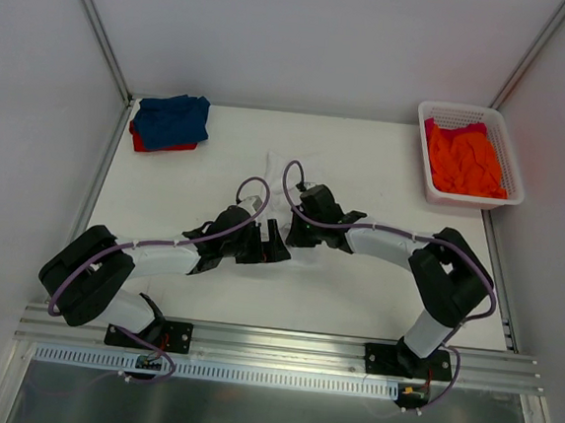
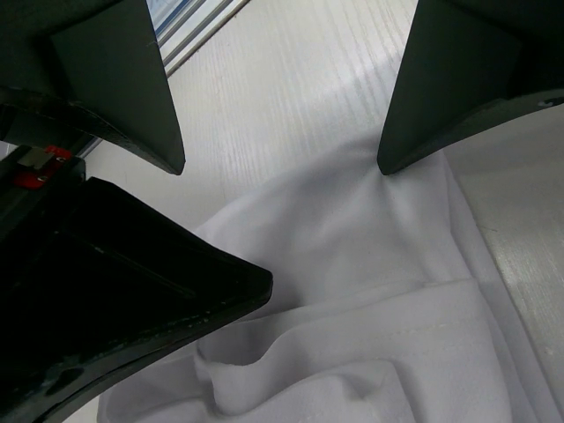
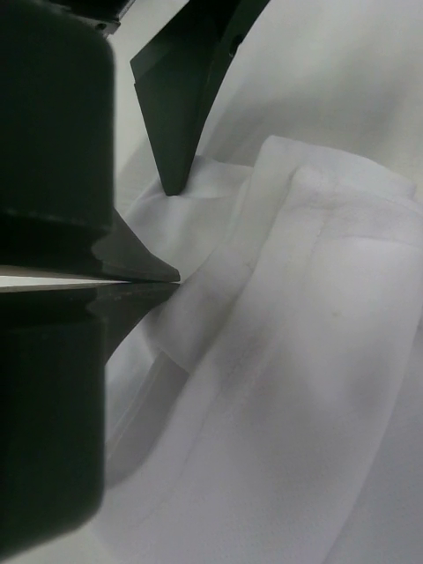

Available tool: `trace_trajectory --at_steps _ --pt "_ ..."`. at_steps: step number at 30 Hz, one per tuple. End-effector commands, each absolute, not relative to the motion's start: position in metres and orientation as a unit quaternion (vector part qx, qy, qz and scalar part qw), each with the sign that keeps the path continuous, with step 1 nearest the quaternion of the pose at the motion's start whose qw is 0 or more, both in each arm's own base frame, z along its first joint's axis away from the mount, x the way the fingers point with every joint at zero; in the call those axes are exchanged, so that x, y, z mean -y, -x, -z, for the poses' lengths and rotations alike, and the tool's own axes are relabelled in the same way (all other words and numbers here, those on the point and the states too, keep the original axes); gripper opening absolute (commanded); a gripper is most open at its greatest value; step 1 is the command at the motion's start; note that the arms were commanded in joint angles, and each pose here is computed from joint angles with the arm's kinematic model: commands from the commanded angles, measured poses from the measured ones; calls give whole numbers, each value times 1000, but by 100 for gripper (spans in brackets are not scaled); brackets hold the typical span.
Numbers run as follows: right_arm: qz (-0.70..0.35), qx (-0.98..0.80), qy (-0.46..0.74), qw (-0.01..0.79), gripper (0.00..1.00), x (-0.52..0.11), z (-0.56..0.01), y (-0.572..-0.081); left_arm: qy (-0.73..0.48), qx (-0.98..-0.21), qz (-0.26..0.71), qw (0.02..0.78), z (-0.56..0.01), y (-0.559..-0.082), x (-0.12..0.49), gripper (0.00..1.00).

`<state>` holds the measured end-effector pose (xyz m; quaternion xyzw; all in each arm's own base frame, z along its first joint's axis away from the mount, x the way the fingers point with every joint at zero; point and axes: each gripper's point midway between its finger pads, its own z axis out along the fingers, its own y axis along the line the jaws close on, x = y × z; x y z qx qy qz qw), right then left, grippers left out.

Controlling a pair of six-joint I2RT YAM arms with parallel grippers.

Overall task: Fold and stack the t-shirts
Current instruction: Fold the tshirt

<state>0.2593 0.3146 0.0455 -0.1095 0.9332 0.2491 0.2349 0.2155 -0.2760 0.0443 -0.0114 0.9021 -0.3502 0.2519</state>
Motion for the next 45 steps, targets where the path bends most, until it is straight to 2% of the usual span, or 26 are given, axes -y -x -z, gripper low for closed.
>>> trace_trajectory --at_steps 1,18,45 --pt "-260 -931 109 233 0 -323 -44 -262 2 -915 325 239 -31 -207 269 94" --pt "-251 -933 106 233 0 -326 -31 -270 4 -915 324 239 -30 -204 266 94" --pt "-250 -931 66 258 0 -310 -38 -335 4 -918 321 232 -25 -197 263 94"
